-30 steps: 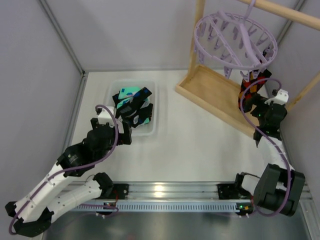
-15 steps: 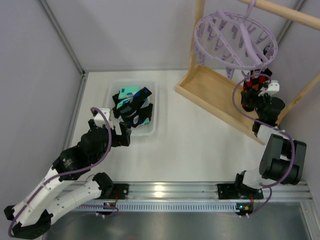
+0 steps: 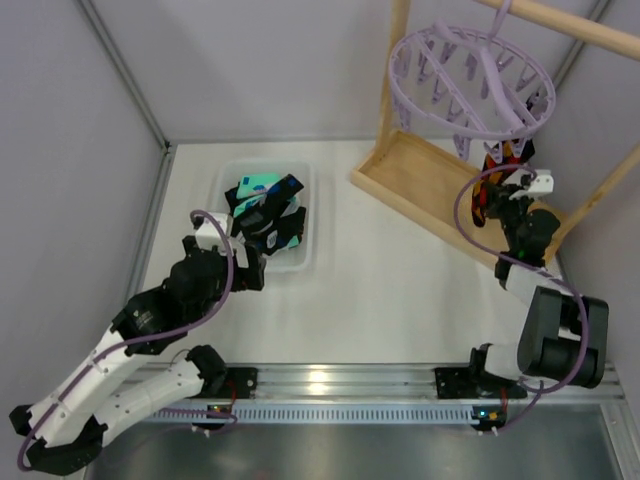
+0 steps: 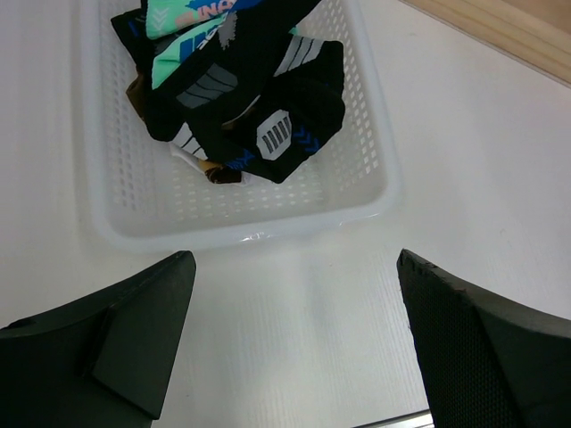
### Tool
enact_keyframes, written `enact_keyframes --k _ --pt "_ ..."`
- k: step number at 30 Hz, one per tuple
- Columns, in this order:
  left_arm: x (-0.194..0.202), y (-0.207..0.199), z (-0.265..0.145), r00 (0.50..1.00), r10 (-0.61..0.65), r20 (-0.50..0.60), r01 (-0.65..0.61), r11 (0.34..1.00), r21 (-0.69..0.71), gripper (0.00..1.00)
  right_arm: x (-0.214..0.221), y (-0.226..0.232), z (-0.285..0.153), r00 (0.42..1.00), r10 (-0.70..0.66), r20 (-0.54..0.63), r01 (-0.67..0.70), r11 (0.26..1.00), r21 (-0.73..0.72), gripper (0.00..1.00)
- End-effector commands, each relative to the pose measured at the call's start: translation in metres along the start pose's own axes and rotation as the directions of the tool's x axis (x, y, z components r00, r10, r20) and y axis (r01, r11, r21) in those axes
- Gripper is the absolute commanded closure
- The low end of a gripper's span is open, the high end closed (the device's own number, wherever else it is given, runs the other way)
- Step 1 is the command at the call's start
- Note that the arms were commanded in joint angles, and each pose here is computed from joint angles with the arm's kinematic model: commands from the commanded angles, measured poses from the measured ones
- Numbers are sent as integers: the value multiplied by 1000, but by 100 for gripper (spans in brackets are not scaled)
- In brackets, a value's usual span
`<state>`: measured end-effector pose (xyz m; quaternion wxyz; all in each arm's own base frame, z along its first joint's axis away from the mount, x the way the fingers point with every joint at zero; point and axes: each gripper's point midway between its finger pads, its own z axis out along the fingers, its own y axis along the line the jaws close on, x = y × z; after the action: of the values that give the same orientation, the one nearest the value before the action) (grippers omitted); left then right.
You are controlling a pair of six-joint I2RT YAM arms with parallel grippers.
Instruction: Remove the socks clipped to the hanger
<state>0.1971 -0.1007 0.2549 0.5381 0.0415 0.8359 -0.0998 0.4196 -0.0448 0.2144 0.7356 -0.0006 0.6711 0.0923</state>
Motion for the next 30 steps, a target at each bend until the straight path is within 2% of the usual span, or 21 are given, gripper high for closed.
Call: enact_keyframes --k 1,4,6,12,14,15,16,17,18,19,20,22,23,25,30 --pt "-26 -15 -3 998 -50 48 47 997 56 2 -35 34 -8 991 -57 121 55 998 23 100" --pt "-45 -35 -12 991 -123 49 115 983 142 2 -25 63 -21 992 -79 96 75 996 48 100" --pt "-64 -42 -20 985 -158 67 145 974 176 2 -33 78 -31 989 -79 125 71 995 73 100" --pt "-104 -74 -8 985 -162 54 147 967 206 2 -27 141 -57 995 -54 89 48 997 60 100" --pt "-132 -90 -13 983 -168 74 143 955 258 2 -28 155 -59 996 -52 74 48 997 55 100" --pt "-133 -101 2 989 -141 49 125 961 247 2 -28 165 -62 997 -43 66 38 997 66 100" --pt "-156 -108 -5 985 -144 96 115 960 256 2 -29 172 -59 997 -49 57 45 997 69 100" --pt "-164 -115 -2 985 -133 109 102 963 250 2 -31 171 -60 996 -75 54 68 992 109 100" --pt "-163 -128 12 991 -94 94 70 970 231 2 -30 188 -63 995 -88 48 84 993 83 100" --pt "-170 -144 8 992 -57 113 27 968 251 2 -30 196 -59 994 -99 41 95 992 87 100" --pt "-191 -151 2 985 -74 156 32 967 254 2 -31 202 -59 994 -107 34 103 990 94 100" --pt "-196 -176 15 987 -22 156 -20 965 263 2 -40 217 -61 992 -122 43 117 987 110 100" --pt "-220 -181 6 978 -50 200 -8 960 281 2 -36 224 -60 990 -135 32 131 985 114 100" --pt "-224 -199 21 978 1 208 -60 959 278 2 -38 242 -59 989 -147 30 143 984 106 100" --pt "-268 -247 37 953 30 300 -134 933 334 2 -43 273 -59 982 -190 19 187 977 102 100"
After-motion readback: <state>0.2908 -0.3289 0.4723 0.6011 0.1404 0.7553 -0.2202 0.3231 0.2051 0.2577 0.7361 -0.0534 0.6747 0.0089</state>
